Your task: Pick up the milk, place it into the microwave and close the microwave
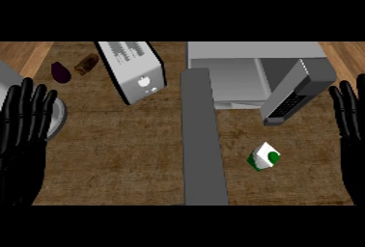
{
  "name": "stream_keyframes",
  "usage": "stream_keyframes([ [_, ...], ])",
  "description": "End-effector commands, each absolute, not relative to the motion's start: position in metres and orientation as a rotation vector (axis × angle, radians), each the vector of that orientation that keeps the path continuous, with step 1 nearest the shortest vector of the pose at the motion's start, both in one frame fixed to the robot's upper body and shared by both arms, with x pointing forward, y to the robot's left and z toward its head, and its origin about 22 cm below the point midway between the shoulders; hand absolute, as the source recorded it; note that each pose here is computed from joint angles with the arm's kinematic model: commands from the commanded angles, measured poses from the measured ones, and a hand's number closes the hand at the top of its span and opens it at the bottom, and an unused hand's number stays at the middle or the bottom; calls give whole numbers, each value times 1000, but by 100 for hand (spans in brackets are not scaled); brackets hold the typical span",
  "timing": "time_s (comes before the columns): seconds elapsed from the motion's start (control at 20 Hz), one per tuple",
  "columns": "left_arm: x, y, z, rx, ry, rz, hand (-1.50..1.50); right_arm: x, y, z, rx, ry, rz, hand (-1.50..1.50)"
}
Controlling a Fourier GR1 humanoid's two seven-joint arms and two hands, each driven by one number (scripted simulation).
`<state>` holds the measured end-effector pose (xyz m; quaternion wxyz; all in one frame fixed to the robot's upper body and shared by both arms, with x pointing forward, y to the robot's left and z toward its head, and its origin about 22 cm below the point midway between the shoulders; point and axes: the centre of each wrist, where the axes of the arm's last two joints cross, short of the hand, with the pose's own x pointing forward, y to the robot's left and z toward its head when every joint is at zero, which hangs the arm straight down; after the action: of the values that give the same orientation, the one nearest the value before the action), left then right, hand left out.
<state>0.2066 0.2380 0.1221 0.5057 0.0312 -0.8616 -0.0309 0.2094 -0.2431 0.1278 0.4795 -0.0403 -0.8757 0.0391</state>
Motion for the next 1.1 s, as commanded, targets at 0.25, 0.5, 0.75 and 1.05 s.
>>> stream_keyframes([
  [0.25,223,255,124,18,-2061,-167,-150,197,-267,128,344,-2102,413,-150],
  [0.5,194,273,120,-218,-1972,-14,-150,192,-292,118,497,-2026,406,-150],
  [0.75,167,276,128,-231,-1955,3,-150,176,-313,122,438,-1978,427,-150],
  [1.05,133,293,141,-223,-1952,-12,-150,191,-313,110,351,-1951,446,-150],
])
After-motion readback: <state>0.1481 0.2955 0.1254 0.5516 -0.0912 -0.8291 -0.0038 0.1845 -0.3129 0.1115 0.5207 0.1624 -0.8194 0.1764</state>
